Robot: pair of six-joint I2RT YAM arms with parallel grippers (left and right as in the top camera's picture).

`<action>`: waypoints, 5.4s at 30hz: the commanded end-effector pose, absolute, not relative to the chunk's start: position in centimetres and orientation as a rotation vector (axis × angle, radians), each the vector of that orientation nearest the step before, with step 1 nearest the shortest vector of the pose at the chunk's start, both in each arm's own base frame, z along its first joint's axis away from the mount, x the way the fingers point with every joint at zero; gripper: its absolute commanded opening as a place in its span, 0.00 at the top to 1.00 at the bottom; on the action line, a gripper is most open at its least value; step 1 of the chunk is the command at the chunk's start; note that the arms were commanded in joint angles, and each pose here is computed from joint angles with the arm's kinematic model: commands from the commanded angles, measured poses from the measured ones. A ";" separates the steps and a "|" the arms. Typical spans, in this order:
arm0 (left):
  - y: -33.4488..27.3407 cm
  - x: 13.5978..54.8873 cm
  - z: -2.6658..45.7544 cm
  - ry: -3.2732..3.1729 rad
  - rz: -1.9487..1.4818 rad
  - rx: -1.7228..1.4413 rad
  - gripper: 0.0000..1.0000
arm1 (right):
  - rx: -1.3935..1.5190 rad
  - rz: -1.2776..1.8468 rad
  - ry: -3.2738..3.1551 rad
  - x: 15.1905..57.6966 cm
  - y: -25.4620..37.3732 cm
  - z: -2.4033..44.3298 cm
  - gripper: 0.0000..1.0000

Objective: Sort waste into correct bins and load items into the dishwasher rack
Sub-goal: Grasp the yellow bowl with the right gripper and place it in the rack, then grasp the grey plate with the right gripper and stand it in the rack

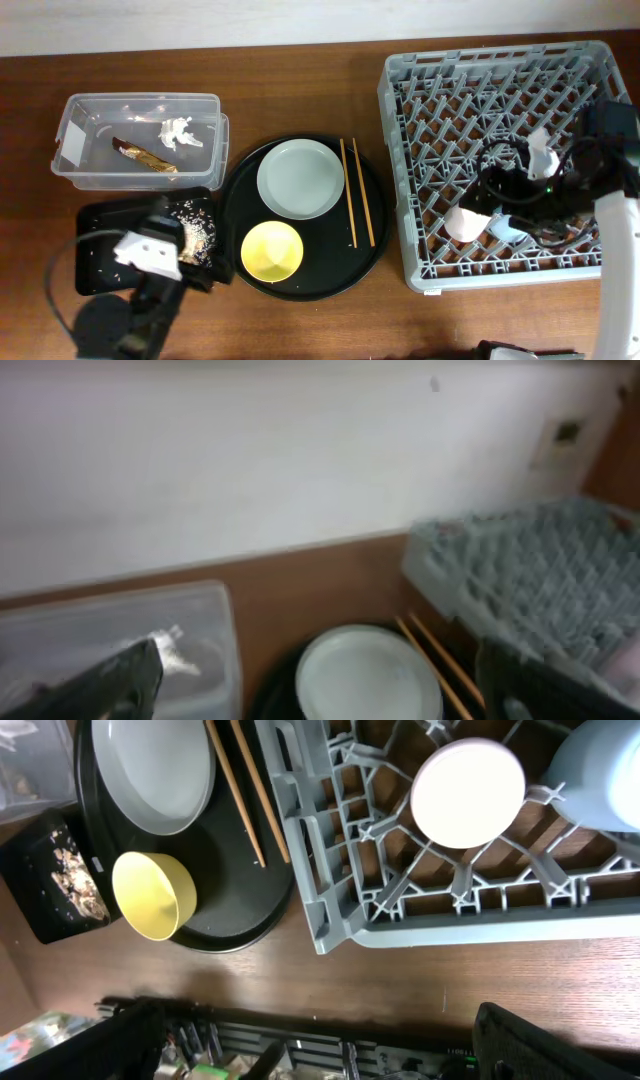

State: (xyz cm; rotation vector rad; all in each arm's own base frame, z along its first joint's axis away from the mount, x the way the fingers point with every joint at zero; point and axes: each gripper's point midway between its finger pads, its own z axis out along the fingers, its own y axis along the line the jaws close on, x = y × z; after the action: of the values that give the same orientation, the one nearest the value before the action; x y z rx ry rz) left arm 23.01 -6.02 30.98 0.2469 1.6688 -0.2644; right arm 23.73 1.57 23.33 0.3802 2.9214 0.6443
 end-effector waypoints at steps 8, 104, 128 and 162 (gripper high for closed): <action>-8.8 22.7 17.6 1.535 -0.364 0.384 0.01 | 0.437 0.686 3.057 25.4 1.1 20.0 0.02; -8.8 22.7 16.5 1.583 -0.371 0.382 0.01 | -0.364 0.200 2.907 30.7 24.8 13.8 0.34; -8.8 22.7 16.5 1.583 -0.371 0.382 0.01 | 0.065 0.255 2.998 32.4 23.4 7.8 0.96; -8.8 22.7 16.5 1.583 -0.371 0.382 0.01 | 0.121 -1.032 2.313 36.5 0.6 23.5 0.58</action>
State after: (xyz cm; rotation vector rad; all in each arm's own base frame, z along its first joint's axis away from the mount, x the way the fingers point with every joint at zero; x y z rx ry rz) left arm 22.80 -8.48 16.68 0.3611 1.5859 -0.3626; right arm 37.50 -2.88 21.42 0.1592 2.3095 -1.2399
